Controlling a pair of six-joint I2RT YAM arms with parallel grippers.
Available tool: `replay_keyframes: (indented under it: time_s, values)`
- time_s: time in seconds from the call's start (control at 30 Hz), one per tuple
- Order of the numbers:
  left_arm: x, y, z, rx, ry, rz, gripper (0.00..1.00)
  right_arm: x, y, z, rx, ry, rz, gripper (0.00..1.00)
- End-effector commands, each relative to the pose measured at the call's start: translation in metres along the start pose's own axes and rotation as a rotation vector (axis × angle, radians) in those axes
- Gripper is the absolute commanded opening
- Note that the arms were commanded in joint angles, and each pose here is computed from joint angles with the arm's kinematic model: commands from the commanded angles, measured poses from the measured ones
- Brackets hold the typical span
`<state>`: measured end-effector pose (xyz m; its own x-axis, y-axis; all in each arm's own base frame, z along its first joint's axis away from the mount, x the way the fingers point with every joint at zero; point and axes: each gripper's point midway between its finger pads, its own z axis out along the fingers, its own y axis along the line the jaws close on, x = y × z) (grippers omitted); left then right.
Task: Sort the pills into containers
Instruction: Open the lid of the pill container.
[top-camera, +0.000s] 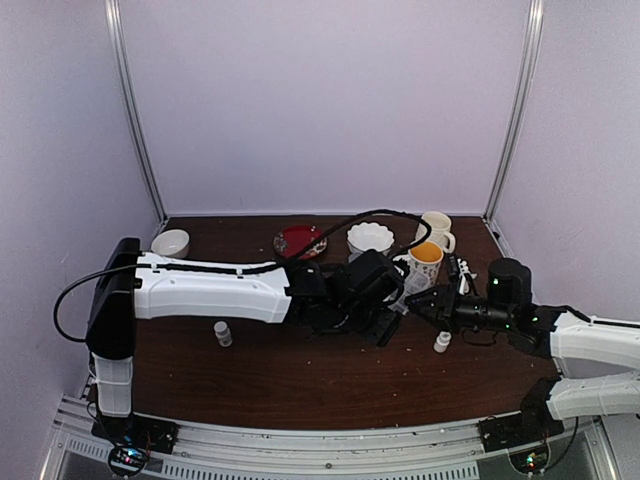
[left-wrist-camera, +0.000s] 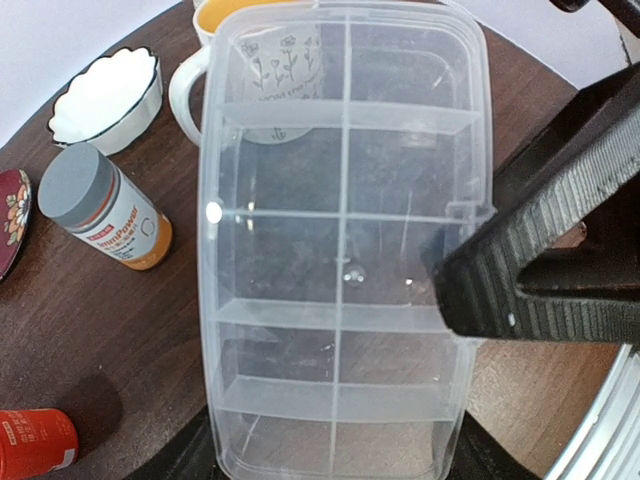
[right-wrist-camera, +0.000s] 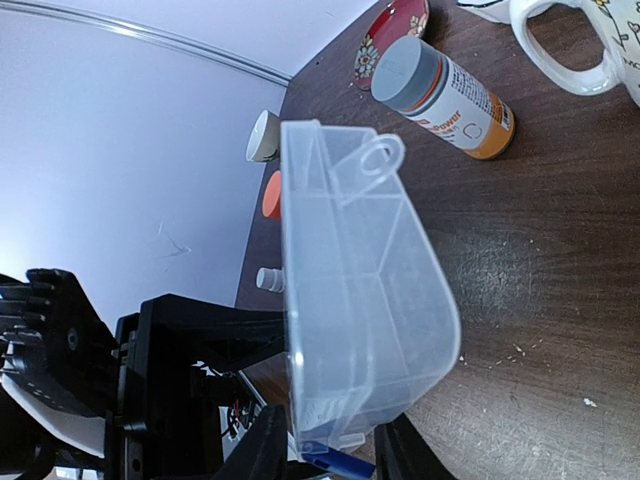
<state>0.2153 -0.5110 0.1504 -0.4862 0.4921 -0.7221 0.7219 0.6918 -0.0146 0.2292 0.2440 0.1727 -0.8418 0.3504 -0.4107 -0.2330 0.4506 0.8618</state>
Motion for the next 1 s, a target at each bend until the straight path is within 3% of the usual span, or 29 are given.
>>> replay_keyframes:
  time_s: [0.0,0.77,0.97]
  values:
    - [-0.0163,0.0057,-0.0136,-0.017,-0.053,-0.006,0.63,-0.0025,0.0103,-0.0021,-0.035,-0.010,-0.019,0.30]
    - [-0.0097,0.0115,-0.0076,-0.055,-0.037,0.004,0.63,-0.0032,0.0068,-0.0018,-0.004,-0.006,-0.027,0.24]
    - [-0.0087,0.0126,-0.0072,-0.064,-0.034,0.006,0.63,-0.0052,0.0128,-0.0048,-0.026,-0.019,-0.033,0.37]
